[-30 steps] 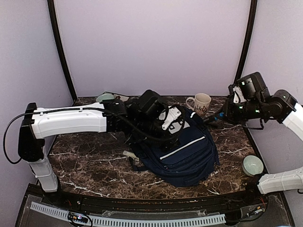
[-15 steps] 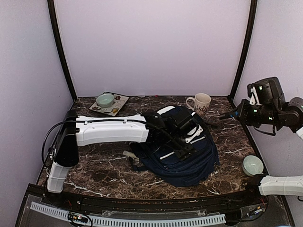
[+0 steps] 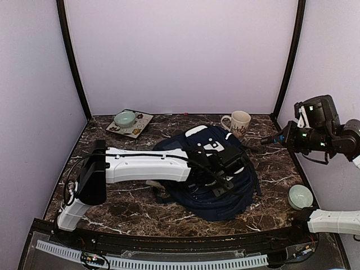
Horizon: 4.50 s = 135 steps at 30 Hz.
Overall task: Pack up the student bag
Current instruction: Pick up the upper front pocket of the student bag, then place the pen in the upper front pocket of the bag, then set the student bag in the upper front pocket.
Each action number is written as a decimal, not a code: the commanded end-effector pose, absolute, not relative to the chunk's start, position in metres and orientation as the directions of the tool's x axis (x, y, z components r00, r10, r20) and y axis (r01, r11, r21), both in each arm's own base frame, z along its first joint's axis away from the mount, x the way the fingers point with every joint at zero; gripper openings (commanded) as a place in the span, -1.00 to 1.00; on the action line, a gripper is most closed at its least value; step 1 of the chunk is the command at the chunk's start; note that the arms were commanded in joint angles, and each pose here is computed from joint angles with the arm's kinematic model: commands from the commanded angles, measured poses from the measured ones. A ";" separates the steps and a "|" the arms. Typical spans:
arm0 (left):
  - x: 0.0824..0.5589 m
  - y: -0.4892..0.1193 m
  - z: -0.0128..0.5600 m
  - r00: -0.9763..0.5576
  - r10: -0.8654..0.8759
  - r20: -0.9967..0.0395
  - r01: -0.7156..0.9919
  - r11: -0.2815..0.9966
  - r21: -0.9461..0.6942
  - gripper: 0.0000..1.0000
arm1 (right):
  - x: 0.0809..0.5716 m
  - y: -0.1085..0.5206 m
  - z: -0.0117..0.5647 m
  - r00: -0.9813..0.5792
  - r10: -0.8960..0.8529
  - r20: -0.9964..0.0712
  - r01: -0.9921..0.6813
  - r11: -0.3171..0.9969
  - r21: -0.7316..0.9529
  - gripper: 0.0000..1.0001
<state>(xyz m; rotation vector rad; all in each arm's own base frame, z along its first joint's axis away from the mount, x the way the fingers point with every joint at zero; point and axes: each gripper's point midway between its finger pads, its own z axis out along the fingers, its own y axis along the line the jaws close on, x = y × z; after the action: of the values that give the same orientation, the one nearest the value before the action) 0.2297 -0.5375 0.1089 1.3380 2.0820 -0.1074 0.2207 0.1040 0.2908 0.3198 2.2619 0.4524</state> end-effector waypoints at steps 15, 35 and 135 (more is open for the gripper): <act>0.267 -0.513 0.221 -0.362 0.587 -0.724 0.710 0.677 0.195 -1.00 | 0.222 0.118 0.275 -0.660 0.451 -0.601 0.089 0.841 0.533 -1.00; 0.281 -0.530 0.290 -0.463 0.280 -0.841 0.713 0.681 -0.166 -1.00 | 0.215 0.105 0.252 -0.530 0.746 -0.403 0.258 0.594 0.762 -1.00; 0.207 -0.327 0.185 -0.506 0.718 -0.478 0.823 0.568 -0.018 0.62 | 0.206 0.110 0.262 -0.609 0.613 -0.503 0.132 0.704 0.698 0.45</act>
<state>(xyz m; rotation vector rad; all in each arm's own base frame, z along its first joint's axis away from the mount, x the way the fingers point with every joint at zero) 0.2103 -0.3763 0.2312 1.2143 2.2166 -0.3853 0.2061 0.1127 0.2527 0.5865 2.1746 0.7965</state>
